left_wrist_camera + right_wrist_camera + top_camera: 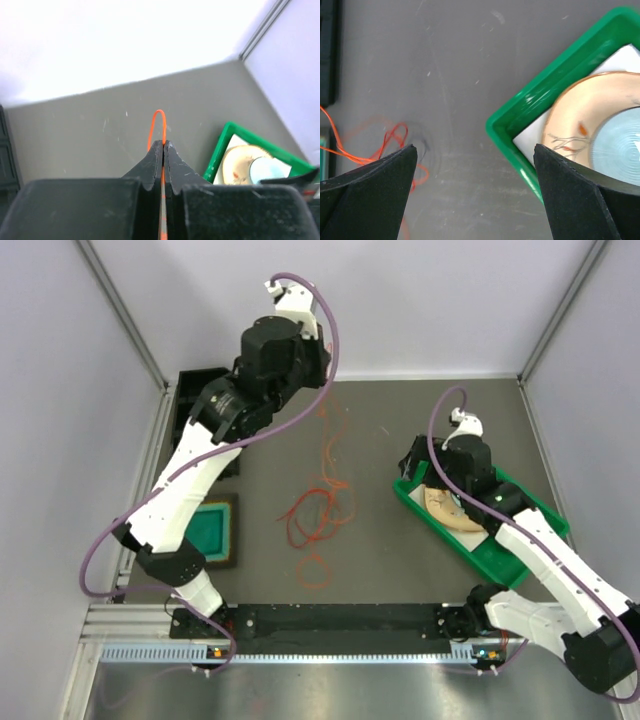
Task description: Untangle the cables
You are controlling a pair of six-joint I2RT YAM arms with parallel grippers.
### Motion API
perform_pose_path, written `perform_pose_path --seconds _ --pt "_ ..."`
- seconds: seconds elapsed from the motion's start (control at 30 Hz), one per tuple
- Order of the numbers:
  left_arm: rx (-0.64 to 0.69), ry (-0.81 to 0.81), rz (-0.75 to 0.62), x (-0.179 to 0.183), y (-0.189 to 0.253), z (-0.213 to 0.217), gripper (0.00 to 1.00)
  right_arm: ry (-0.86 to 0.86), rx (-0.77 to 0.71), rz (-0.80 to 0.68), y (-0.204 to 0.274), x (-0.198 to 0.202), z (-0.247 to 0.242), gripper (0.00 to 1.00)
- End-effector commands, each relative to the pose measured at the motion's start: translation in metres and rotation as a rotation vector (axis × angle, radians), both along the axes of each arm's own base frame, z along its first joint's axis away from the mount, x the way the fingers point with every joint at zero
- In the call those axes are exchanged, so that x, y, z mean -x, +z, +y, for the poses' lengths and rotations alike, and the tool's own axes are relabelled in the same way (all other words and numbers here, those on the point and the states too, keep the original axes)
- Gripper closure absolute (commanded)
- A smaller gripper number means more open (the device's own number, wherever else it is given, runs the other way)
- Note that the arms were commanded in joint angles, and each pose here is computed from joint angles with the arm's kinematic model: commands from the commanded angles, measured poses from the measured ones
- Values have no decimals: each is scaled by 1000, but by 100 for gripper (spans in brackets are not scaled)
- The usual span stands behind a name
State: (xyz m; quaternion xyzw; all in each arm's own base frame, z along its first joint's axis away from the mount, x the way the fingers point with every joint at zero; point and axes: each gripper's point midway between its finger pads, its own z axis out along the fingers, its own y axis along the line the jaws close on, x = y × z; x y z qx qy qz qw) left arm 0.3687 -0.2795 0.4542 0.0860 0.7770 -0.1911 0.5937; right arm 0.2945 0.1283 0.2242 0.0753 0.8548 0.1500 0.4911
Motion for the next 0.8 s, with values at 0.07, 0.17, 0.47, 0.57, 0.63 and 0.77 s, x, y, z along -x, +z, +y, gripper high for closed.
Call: perform_pose_path --seconds 0.07,0.17,0.47,0.57,0.63,0.77 --pt "31 25 -102 4 42 14 100 224 -134 45 -22 10 65 1" --pt "37 7 -86 4 37 9 100 321 -115 62 -39 18 94 1" --pt "49 -9 -79 9 39 9 100 532 -118 -57 -58 12 150 2" --pt "55 -6 -85 10 42 10 100 480 -104 -54 -70 -4 153 2" --pt "61 -7 -87 12 44 12 100 451 -77 -35 -81 -18 159 3" --pt "74 -12 -90 15 47 13 100 385 -44 -53 -96 -50 172 5"
